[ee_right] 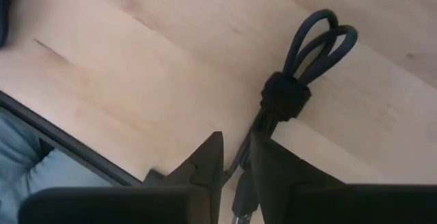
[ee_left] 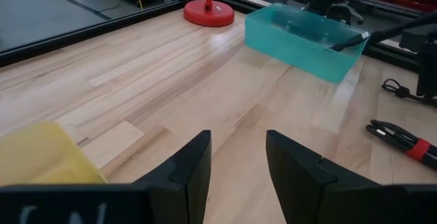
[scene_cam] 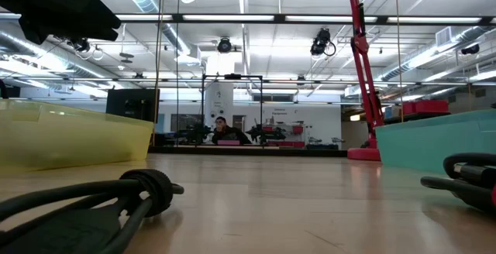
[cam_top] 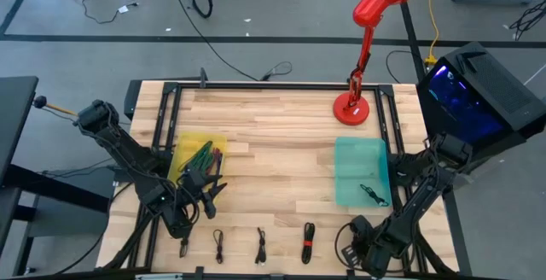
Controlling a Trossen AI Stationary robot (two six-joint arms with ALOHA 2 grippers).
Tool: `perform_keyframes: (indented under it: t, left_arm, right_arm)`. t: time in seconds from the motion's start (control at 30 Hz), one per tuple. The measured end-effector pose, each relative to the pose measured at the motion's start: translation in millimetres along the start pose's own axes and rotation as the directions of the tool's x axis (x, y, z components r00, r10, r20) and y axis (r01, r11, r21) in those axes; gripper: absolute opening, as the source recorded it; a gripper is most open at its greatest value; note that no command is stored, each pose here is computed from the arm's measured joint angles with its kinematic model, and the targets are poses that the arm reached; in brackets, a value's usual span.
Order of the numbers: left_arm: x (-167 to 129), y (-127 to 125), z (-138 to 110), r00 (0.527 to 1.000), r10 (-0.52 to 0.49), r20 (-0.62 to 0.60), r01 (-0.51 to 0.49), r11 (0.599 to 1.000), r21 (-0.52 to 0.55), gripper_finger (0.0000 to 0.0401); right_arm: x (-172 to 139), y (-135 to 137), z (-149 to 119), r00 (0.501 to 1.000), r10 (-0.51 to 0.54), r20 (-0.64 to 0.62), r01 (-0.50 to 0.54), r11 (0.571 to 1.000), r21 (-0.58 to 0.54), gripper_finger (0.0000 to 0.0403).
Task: Pick & Place USB Port
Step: Put the black charger cable into the green bin
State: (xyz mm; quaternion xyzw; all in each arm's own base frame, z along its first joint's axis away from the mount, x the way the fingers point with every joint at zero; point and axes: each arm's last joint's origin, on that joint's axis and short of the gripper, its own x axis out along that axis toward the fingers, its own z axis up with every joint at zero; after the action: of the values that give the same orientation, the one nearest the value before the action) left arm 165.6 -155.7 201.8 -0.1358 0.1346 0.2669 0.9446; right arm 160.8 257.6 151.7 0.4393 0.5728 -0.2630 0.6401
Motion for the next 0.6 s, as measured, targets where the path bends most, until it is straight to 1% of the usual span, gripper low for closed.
perform_keyframes:
  t: [0.33,0.5,0.6]
  left_arm:
    - [0.0,-0.1,-0.2,1.000,-0.002,-0.006,0.002,1.000,-0.001,0.0147]
    - [0.0,-0.2,-0.2,1.000,-0.003,-0.008,0.003,1.000,-0.001,0.0147]
    - [0.0,-0.2,-0.2,1.000,-0.003,-0.009,0.003,1.000,-0.002,0.0147]
  right_arm:
    - [0.1,-1.4,-1.1,0.999,-0.030,-0.039,0.030,1.000,-0.002,0.0047]
    - [0.1,-0.8,-0.6,1.000,-0.013,-0.015,0.013,1.000,-0.008,0.0043]
    - [-0.2,1.6,-1.9,1.000,0.010,-0.026,-0.010,1.000,-0.017,0.0043]
